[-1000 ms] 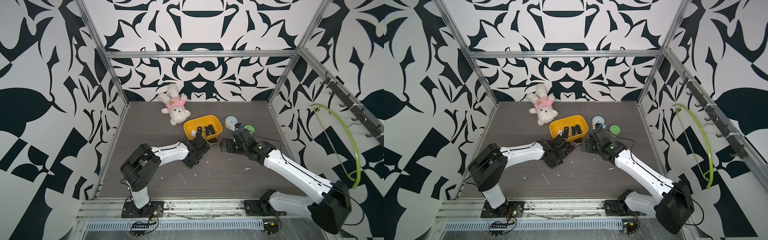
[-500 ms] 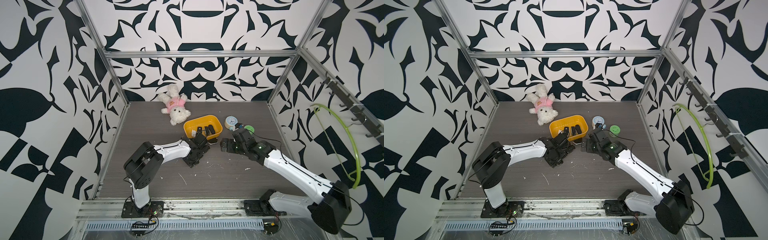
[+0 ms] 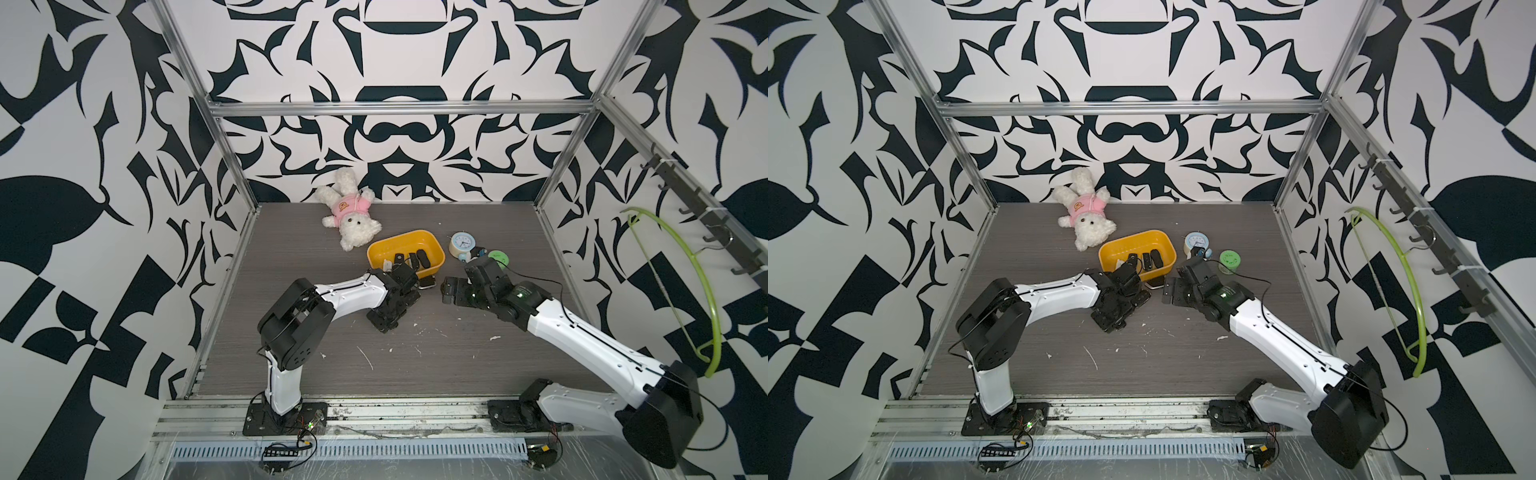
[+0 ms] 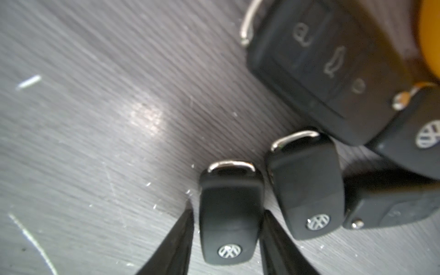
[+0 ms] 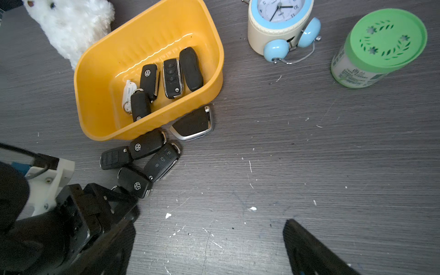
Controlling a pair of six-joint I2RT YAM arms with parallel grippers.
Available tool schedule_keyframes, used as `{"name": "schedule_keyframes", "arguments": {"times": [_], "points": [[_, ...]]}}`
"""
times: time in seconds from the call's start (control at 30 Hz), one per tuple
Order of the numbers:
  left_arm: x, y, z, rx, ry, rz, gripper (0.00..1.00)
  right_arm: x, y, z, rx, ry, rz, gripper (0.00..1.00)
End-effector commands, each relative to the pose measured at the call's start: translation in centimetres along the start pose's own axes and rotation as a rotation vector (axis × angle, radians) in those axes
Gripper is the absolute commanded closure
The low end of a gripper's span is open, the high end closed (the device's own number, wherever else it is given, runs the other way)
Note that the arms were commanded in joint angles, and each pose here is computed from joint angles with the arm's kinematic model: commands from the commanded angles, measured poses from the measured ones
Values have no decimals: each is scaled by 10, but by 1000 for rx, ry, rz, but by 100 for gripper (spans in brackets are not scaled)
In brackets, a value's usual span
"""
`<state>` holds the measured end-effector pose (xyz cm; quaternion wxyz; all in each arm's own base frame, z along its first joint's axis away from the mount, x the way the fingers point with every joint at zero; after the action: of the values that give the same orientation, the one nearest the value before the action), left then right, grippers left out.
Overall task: Place the car key into the storage box
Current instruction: Pick up the car key from the center of the board.
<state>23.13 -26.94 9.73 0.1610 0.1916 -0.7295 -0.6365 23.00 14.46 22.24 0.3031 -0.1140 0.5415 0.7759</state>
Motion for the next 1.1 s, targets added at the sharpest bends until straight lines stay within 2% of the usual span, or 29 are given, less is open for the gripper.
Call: {"name": "schedule_keyframes", "arguments": {"times": [0.0, 0.1, 0.27, 0.47, 0.73, 1.07], "points": [[9, -31, 23, -127, 14, 67, 56, -5, 8, -1, 18, 3, -48, 0], [7, -26, 23, -120, 13, 48, 59, -6, 9, -1, 21, 7, -52, 0], [4, -13, 24, -111, -7, 22, 70, -8, 9, 2, 20, 7, -51, 0], [-1, 5, 36, -94, -7, 1, 99, -11, 8, 5, 17, 1, -51, 0], [-18, 38, 60, -86, -34, -36, 100, -10, 4, 6, 23, -5, -36, 0], [-65, 111, 48, 49, -149, -239, 100, -9, -2, 7, 25, -11, -28, 0]]}}
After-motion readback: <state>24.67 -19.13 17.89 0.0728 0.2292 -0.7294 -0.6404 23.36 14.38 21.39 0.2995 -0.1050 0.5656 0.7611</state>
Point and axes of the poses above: each gripper's point midway between its finger pads, its own y axis back along the fingers, its own z axis along the line the jaws close on, x = y × z, the point moved 8 cm from there along y, back along the fingers, and after that the axes turned 11 degrees about -y, right-handed, at the moved point
